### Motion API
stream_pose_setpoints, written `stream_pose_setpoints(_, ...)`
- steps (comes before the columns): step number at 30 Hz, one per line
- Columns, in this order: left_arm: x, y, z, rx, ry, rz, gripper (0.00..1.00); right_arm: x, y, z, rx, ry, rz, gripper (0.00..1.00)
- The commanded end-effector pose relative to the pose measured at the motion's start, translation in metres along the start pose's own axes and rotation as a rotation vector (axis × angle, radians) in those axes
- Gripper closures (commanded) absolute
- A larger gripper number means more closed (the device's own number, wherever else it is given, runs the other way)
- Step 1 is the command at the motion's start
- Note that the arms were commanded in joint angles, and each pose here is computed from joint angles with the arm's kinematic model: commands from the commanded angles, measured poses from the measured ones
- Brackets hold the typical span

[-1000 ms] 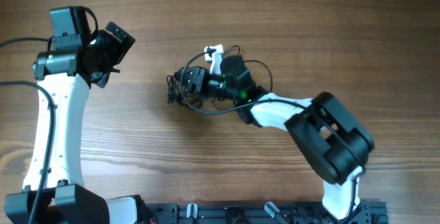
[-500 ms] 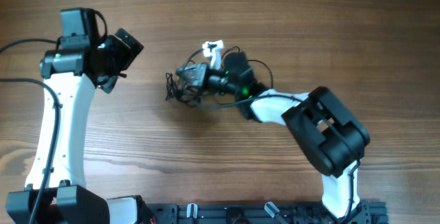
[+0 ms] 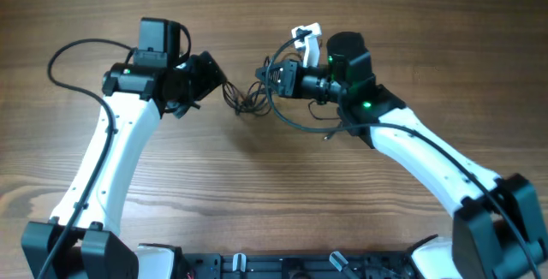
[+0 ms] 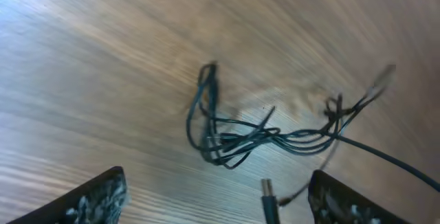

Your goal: Untangle cables

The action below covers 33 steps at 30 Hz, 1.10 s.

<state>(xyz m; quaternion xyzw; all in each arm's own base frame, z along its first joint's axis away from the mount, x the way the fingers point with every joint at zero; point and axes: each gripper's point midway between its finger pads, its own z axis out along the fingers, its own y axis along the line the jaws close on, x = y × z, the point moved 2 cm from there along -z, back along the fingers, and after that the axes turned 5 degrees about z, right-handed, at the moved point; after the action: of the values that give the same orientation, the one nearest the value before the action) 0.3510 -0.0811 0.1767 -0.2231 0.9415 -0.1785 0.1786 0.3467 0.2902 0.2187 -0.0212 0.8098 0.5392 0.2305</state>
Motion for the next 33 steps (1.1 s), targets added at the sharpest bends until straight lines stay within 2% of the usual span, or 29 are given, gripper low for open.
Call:
stream_pose_setpoints(1, 0.015, -0.017, 0.006, 0.047, 0.045, 0.108, 0.16, -0.001, 0.007, -0.007, 0.012, -0.007, -0.066, 0.96)
stream_pose_setpoints(4, 0.027, -0.021, 0.011, 0.044, 0.069, 0.137, 0.22, 0.005, 0.005, -0.007, 0.014, 0.022, -0.078, 0.95)
stream_pose_setpoints(7, 0.042, -0.011, 0.023, 0.006, 0.102, 0.133, 0.18, 0.005, 0.007, -0.007, 0.006, 0.023, -0.081, 0.95)
stream_pose_setpoints(9, 0.05, -0.002, 0.033, -0.01, 0.118, 0.069, 0.17, 0.005, 0.007, -0.007, 0.005, 0.024, -0.081, 0.95)
stream_pose_setpoints(11, 0.058, 0.009, 0.045, -0.025, 0.13, 0.014, 0.27, 0.006, 0.007, -0.007, 0.004, 0.028, -0.079, 0.95)
stream_pose_setpoints(15, 0.067, 0.023, 0.076, -0.002, 0.108, -0.018, 0.32, 0.01, 0.011, -0.008, -0.019, 0.053, -0.079, 0.96)
stream_pose_setpoints(17, 0.068, 0.026, 0.09, 0.016, 0.089, -0.017, 0.43, 0.013, 0.014, -0.008, -0.038, 0.073, -0.079, 0.95)
stream_pose_setpoints(20, 0.074, 0.036, 0.109, -0.013, 0.113, -0.023, 0.71, 0.01, 0.02, -0.012, -0.045, 0.056, -0.131, 0.95)
stream_pose_setpoints(21, 0.077, 0.041, 0.115, -0.031, 0.131, -0.027, 0.84, 0.005, 0.023, -0.017, -0.041, 0.03, -0.17, 0.95)
stream_pose_setpoints(22, 0.08, 0.045, 0.121, -0.046, 0.149, -0.028, 0.92, -0.001, 0.026, -0.023, -0.03, -0.003, -0.205, 0.95)
stream_pose_setpoints(23, 0.084, 0.051, 0.127, -0.073, 0.165, -0.032, 0.96, -0.009, 0.028, -0.031, -0.01, -0.045, -0.232, 0.96)
stream_pose_setpoints(27, 0.087, 0.082, 0.134, -0.219, 0.164, -0.047, 0.96, -0.057, 0.013, -0.112, 0.279, -0.336, -0.26, 0.95)
stream_pose_setpoints(29, 0.076, 0.088, 0.128, -0.233, 0.132, -0.035, 0.96, -0.068, -0.006, -0.163, 0.472, -0.464, -0.206, 0.95)
stream_pose_setpoints(32, 0.046, 0.076, 0.106, -0.133, 0.034, -0.016, 0.96, -0.056, -0.046, -0.243, 0.804, -0.589, -0.068, 0.95)
stream_pose_setpoints(33, 0.031, 0.054, 0.09, -0.008, -0.02, 0.03, 0.96, -0.041, -0.061, -0.262, 0.902, -0.575, -0.011, 0.95)
